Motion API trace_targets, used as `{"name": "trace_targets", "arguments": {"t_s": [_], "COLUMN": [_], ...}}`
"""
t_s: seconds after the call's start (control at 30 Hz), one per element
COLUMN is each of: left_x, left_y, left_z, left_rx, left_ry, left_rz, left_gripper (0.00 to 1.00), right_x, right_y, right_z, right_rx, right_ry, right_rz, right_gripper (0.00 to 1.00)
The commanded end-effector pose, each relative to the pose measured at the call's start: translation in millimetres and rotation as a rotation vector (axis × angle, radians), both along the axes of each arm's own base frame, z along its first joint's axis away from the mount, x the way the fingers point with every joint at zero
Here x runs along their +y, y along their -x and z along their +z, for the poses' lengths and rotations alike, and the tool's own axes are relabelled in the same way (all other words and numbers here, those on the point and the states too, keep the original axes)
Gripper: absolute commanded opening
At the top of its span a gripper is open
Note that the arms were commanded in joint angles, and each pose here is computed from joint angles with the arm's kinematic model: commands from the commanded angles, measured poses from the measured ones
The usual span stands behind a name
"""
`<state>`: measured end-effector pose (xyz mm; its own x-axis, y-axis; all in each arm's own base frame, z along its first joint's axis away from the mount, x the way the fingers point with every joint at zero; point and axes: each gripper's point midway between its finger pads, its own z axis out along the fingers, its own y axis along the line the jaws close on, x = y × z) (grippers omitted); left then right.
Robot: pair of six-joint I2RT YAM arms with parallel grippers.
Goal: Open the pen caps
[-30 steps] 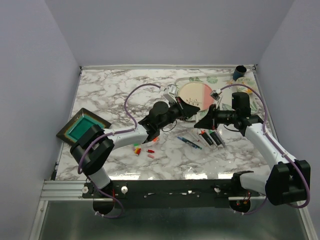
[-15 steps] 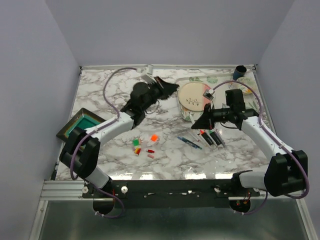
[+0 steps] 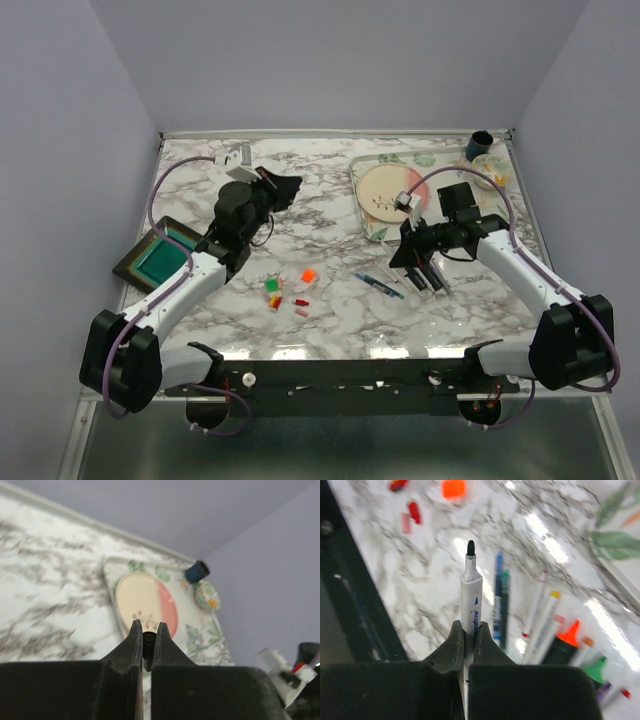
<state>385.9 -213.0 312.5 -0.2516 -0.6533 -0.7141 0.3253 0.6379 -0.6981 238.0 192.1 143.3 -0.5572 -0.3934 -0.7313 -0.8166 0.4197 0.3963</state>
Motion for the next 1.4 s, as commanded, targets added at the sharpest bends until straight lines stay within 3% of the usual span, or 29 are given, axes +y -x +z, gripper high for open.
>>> {"name": "trace_targets", "arguments": {"t_s": [0.0, 0.17, 0.5, 0.8, 1.07, 1.37], "left_x": [15.9, 36.0, 68.3, 67.7, 63.4, 59.1], "left_y": [40.5, 70.6, 116.1, 126.0, 129.6, 132.3], "left_z": [-82.9, -121.2, -195.8, -210.9, -216.7, -233.6], "left_rx": [0.186, 0.280, 0.455, 0.478, 0.501, 0.574], "left_ry": [-0.158, -0.257, -0.379, -0.367, -0.360, -0.388], "left_rz": [-0.033, -0.023, 0.007, -0.015, -0.043, -0.068], "left_gripper": [0.00, 0.00, 0.00, 0.02, 0.03, 0.04], "right_x": [-57.4, -89.8, -106.7, -110.9, -109.0, -103.5], "right_y": [-26.2, -34.1, -27.3, -24.4, -25.0, -28.6], "right_z": [-39.4, -68.8, -97.2, -110.8, -106.3, -88.2], "right_rx": [-0.078, 0.016, 0.115, 0.166, 0.155, 0.102], "right_ry": [0.358, 0.485, 0.566, 0.598, 0.585, 0.543], "right_rz": [-0.114, -0.199, -0.203, -0.203, -0.200, -0.190], "right_gripper": [0.01, 0.00, 0.07, 0.17, 0.36, 0.38]}}
